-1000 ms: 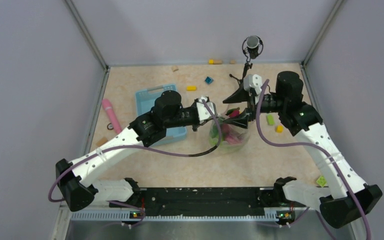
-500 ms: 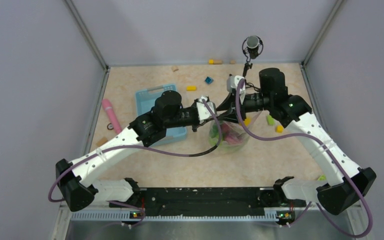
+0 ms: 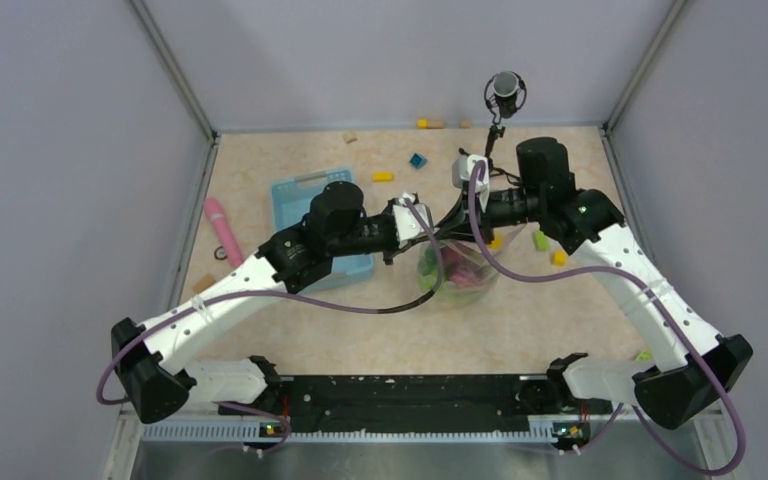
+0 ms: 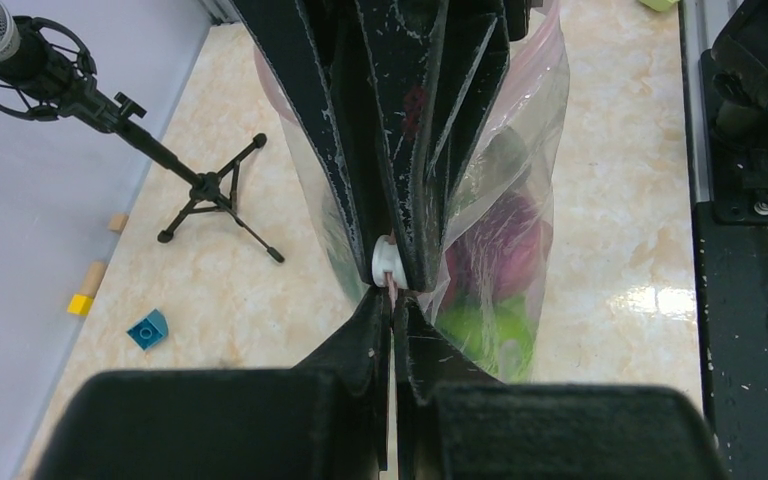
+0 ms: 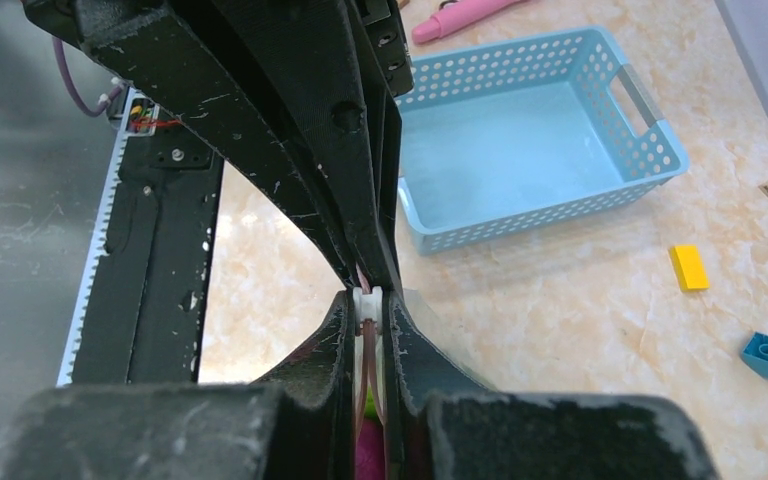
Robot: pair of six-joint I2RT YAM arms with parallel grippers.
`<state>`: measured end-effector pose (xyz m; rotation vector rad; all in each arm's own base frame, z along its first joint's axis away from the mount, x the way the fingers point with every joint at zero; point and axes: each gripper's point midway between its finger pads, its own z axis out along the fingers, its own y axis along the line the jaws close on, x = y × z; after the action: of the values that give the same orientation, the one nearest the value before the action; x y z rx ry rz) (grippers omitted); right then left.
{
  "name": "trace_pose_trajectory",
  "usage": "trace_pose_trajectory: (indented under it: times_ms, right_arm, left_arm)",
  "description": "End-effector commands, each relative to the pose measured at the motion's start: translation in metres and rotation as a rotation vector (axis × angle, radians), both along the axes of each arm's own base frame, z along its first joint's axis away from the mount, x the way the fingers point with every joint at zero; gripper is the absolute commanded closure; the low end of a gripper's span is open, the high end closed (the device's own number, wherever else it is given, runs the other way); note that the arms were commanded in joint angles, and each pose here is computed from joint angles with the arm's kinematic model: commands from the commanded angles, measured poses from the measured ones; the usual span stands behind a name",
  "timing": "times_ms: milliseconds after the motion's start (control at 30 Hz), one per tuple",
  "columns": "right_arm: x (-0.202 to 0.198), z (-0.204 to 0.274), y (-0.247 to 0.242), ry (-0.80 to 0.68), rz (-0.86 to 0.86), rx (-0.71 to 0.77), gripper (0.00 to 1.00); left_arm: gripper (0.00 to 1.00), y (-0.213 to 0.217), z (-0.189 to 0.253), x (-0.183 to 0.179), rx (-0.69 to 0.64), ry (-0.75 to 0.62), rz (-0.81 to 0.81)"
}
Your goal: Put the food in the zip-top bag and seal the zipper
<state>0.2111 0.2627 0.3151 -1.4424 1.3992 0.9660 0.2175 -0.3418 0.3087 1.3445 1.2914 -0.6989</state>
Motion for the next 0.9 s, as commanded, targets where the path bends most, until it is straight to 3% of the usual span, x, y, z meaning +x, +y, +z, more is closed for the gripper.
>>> trace_pose_trajectory:
  times_ms: [0, 500, 867]
  right_arm:
    - [0.004, 0.017, 0.002, -0.075, -0.009, 0.011, 1.0]
    - [0.034, -0.003, -0.024, -0.106, -0.225, -0.134, 1.0]
    - [0.051, 0.0, -0.045, -0.13, -0.405, -0.163, 1.0]
  left_arm:
    - [1.0, 0.002, 0.029, -0.001, -0.078, -0.059, 0.009]
    - [1.0, 0.043, 0.018, 0.022, -0.184, -0.06, 0.301]
    - [1.0, 0.102, 0.032, 0.064, -0.373, -0.033, 0.749]
